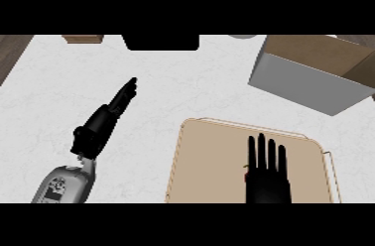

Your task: Pick the bell pepper from the tray and place it in the cardboard box

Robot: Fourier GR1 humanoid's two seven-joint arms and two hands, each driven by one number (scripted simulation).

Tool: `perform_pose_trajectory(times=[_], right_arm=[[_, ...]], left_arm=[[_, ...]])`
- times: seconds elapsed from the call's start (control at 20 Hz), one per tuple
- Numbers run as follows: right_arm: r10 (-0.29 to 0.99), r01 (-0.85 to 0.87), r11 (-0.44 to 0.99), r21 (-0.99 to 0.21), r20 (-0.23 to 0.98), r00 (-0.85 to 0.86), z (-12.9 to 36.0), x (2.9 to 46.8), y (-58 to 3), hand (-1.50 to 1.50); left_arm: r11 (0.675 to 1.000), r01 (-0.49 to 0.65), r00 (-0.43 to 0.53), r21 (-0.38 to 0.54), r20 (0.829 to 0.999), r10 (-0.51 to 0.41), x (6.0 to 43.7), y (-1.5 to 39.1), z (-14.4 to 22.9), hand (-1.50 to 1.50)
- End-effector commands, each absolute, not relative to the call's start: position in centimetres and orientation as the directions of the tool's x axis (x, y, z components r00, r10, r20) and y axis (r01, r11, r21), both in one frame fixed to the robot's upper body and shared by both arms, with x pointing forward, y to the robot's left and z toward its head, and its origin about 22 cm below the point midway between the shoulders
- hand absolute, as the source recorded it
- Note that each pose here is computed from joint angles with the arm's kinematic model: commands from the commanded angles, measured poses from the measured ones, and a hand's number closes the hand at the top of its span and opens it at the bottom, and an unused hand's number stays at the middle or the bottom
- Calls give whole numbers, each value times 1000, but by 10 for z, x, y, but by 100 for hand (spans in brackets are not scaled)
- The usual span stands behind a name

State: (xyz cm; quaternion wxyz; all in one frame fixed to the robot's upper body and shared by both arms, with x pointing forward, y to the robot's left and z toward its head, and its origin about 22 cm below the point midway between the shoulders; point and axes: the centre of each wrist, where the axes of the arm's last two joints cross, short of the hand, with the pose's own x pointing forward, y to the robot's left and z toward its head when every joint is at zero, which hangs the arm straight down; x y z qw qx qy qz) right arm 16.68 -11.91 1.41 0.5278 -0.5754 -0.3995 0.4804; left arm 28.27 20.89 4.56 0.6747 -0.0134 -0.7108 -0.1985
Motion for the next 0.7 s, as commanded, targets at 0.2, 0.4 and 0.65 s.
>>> perform_pose_trajectory(times=[0.2, 0.4, 0.65], right_arm=[[954, -115, -137, -984, -162, 251, -6, 187, -130, -150], [956, -119, -148, -982, -173, 239, -2, 187, -141, -150], [943, -108, -175, -979, -198, 268, -19, 192, -155, -150]], left_arm=[[920, 292, -94, 260, 965, -243, 271, 212, 30, 0], [917, 302, -91, 261, 965, -244, 288, 227, 45, 0], [920, 296, -96, 258, 966, -240, 273, 201, 37, 0]])
